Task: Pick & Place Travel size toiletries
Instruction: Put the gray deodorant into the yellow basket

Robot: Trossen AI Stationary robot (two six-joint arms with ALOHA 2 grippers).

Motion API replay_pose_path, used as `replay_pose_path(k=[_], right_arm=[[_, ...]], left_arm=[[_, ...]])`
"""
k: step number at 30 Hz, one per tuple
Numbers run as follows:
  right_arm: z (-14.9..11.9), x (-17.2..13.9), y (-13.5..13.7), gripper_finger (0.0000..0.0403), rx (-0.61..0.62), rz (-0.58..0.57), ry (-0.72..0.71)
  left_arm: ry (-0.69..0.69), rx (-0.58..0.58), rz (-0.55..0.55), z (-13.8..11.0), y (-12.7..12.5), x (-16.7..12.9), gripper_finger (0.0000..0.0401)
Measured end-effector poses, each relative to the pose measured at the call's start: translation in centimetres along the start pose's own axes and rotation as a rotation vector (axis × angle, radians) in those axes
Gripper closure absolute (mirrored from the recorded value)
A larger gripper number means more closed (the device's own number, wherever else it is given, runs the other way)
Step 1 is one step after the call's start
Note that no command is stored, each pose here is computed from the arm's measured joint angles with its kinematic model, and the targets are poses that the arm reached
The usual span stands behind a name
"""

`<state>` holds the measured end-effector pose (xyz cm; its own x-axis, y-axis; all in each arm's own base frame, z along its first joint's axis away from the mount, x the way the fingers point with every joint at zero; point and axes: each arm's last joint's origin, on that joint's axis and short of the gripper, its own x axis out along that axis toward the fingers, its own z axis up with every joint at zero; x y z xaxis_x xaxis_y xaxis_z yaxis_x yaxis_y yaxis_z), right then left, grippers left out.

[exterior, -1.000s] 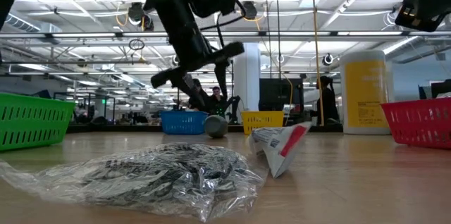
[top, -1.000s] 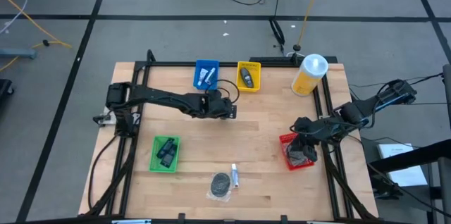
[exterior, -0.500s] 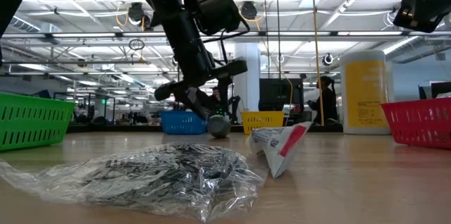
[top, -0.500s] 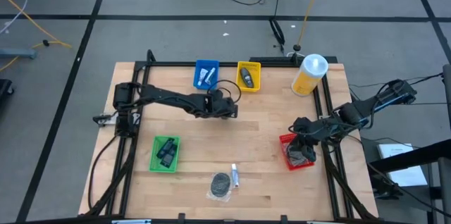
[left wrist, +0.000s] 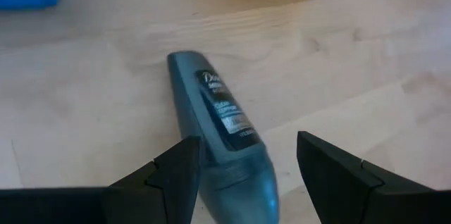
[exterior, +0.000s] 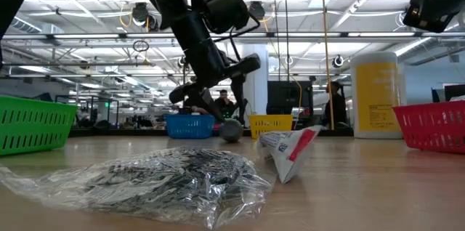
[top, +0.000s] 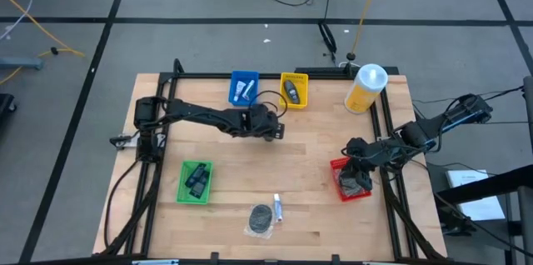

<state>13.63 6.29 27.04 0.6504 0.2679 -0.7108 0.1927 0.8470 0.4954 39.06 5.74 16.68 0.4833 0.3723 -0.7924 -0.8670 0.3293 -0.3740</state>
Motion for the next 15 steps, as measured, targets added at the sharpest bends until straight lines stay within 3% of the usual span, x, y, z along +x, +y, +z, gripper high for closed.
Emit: replay_pose_path(k=[3, 15], right_arm=[[0.00, 0.00, 0.00, 0.0289, 0.002, 0.000, 0.000], [0.00, 0.01, 0.00, 0.0289, 0.006, 0.000, 0.000]], left_arm=[[0.000, 0.069, -0.007, 0.02, -0.06, 0.00, 0.0174], [0.012, 0.104, -0.033, 0.17, -0.17, 0.04, 0.0173]])
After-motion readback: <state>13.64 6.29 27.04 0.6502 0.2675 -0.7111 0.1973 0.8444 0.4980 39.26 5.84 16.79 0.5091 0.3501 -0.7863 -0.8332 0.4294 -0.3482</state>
